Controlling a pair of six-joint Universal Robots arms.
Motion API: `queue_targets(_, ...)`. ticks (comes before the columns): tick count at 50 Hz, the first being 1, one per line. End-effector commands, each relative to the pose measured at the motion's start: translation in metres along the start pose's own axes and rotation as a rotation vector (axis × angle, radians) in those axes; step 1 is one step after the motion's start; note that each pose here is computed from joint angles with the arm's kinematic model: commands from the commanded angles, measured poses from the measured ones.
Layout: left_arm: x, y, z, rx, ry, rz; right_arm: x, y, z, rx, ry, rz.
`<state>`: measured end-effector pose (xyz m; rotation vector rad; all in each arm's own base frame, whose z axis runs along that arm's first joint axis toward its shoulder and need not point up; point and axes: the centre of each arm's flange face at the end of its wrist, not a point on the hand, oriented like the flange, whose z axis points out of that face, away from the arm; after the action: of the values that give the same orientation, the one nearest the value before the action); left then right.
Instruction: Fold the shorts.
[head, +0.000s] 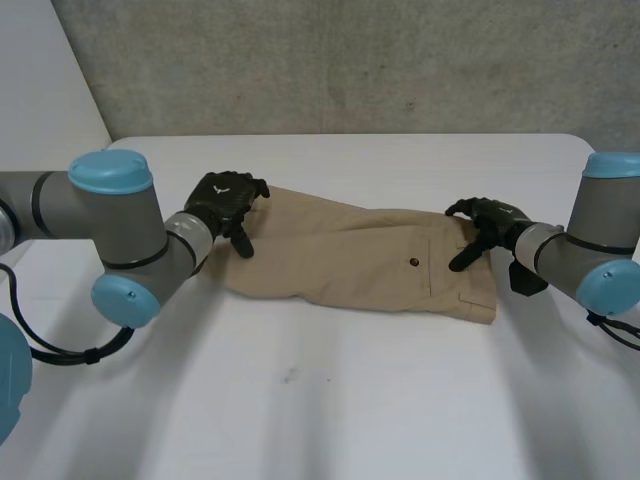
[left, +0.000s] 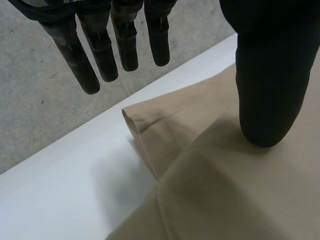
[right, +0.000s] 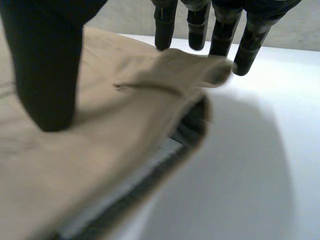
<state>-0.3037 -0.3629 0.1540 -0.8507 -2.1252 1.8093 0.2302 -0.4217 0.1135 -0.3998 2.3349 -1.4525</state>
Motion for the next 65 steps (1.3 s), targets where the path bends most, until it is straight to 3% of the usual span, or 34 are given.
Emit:
queue_targets(1, 0.002, 0.005, 0.0, -0.008, -0.013, 0.008, -0.003, -0.009, -0.006, 0.016, 0.048, -0.048)
queue_targets(9, 0.003, 0.012, 0.003, -0.01, -0.015, 0.094, -0.02, -0.031, -0.038, 0.038, -0.005, -0.069)
queue_targets(17, -0.001, 0.013, -0.002, -0.037, -0.059, 0.158, -0.036, -0.063, -0.097, 0.116, 0.018, -0.206)
queue_targets(25, -0.002, -0.009, -0.032, -0.033, -0.072, 0.131, -0.044, -0.032, -0.123, 0.118, 0.04, -0.259)
queue_targets(34, 0.002, -0.013, -0.069, -0.062, -0.109, -0.044, -0.048, 0.023, -0.12, 0.069, 0.104, -0.315)
queue_targets(45, 0.006, -0.012, -0.089, -0.01, -0.119, -0.057, -0.048, 0.056, -0.096, 0.046, 0.095, -0.382)
queue_targets(53, 0.006, -0.011, -0.09, -0.001, -0.126, -0.054, -0.039, 0.044, -0.096, 0.069, 0.164, -0.394)
queue_targets(59, 0.004, -0.017, -0.096, 0.012, -0.133, -0.054, -0.035, 0.006, -0.115, 0.158, 0.229, -0.432)
queue_targets(65, 0.003, -0.024, -0.105, 0.029, -0.14, -0.052, 0.008, -0.012, -0.127, 0.047, 0.321, -0.642)
